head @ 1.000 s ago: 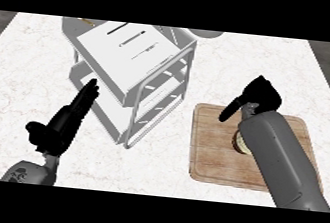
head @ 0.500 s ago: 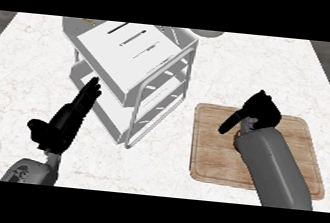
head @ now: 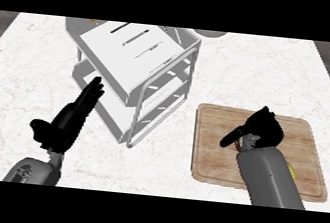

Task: Pick the cupcake from the cutting board and place it in the tiered basket

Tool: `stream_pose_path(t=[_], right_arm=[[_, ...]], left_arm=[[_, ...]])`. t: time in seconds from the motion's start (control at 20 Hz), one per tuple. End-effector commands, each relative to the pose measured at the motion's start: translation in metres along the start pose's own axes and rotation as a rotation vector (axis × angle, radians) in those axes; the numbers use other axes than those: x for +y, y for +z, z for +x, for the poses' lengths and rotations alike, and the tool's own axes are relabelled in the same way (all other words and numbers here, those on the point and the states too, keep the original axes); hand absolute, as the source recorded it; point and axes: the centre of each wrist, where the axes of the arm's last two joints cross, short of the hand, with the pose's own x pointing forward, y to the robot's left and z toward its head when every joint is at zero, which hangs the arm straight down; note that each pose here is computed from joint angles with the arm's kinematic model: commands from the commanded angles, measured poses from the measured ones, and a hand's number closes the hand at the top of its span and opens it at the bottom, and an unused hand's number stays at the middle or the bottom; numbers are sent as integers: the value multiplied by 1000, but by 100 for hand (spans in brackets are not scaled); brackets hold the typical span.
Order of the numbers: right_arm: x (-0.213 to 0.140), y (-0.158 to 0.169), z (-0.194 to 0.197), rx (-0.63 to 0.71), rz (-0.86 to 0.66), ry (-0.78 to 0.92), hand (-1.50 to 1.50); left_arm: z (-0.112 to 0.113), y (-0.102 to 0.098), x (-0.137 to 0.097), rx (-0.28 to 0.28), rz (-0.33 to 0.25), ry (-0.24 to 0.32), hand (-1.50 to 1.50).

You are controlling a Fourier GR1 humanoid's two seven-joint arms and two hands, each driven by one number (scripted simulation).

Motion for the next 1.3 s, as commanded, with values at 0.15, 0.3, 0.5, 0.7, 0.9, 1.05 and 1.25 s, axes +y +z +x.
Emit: stream_pose_path(t=[0.15, 0.3, 0.5, 0.7, 0.9, 1.05, 1.25], right_arm=[[3, 11, -15, 212, 13, -1, -150], [10, 11, -25, 215, 15, 4, -150], [5, 18, -10, 109, -15, -108, 150], [4, -7, -30, 60, -91, -75, 150], [6, 8, -13, 45, -119, -86, 150], [13, 10, -6, 33, -140, -75, 150], [29, 44, -37, -34, -138, -21, 150]], left_arm=[[1, -1, 0, 40, -8, 4, 0], [-5, 2, 1, 37, -22, 7, 0], [3, -4, -8, 28, -18, -1, 0], [-15, 3, 9, 49, -11, -2, 0], [-13, 4, 10, 44, -7, 6, 0], [-26, 16, 13, 53, -26, -2, 0], [-20, 14, -5, 67, -14, -6, 0]])
